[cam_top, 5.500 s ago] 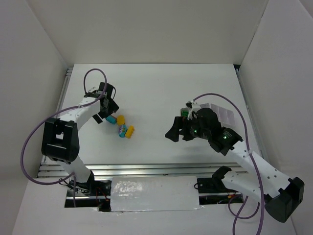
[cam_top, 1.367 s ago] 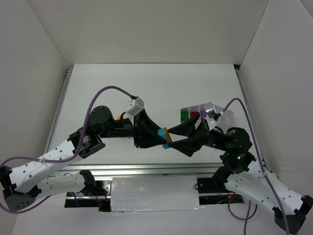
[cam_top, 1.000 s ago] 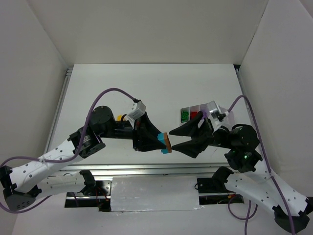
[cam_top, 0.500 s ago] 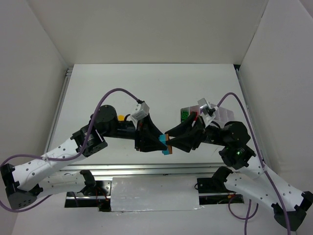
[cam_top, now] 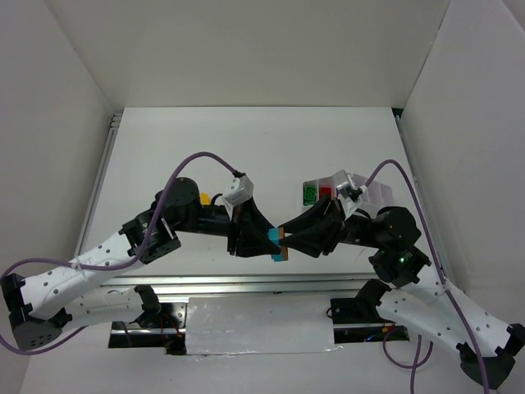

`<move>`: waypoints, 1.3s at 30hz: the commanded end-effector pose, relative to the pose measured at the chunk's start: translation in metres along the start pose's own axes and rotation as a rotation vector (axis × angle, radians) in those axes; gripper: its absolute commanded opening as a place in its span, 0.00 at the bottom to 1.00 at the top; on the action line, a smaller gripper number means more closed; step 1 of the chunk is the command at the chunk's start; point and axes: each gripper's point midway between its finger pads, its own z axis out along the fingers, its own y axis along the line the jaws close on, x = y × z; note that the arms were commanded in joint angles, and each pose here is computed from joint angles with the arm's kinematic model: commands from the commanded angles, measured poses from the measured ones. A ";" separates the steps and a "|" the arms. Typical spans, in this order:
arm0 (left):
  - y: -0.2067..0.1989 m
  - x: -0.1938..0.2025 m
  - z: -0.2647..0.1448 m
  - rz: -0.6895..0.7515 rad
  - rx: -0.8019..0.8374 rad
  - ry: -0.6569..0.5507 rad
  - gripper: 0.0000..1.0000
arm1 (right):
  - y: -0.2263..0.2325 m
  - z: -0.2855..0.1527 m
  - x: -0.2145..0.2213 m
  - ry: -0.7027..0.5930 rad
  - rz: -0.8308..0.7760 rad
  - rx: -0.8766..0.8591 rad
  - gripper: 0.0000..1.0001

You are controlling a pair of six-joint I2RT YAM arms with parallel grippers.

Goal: Sort the legos into containers by color

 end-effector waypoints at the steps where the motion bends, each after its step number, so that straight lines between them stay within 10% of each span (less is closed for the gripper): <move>1: -0.018 -0.036 -0.012 0.116 0.012 -0.100 0.00 | 0.003 -0.012 0.016 0.057 -0.092 -0.014 0.00; 14: -0.016 -0.033 -0.029 0.143 -0.070 -0.099 0.00 | -0.020 -0.021 0.026 0.115 -0.128 0.027 0.00; 24: 0.084 -0.002 -0.096 -0.061 -0.800 -0.001 0.00 | -0.230 -0.182 -0.029 -0.085 -0.144 1.492 0.00; 28: 0.090 0.041 -0.118 -0.093 -0.871 0.109 0.00 | -0.262 -0.245 -0.047 -0.083 -0.157 1.828 0.00; 33: 0.090 0.068 -0.137 -0.082 -0.897 0.132 0.00 | -0.273 -0.286 -0.082 -0.261 -0.180 1.815 0.00; 39: 0.079 0.076 -0.142 -0.069 -0.847 0.106 0.00 | -0.296 -0.288 -0.066 -0.119 -0.179 1.641 0.00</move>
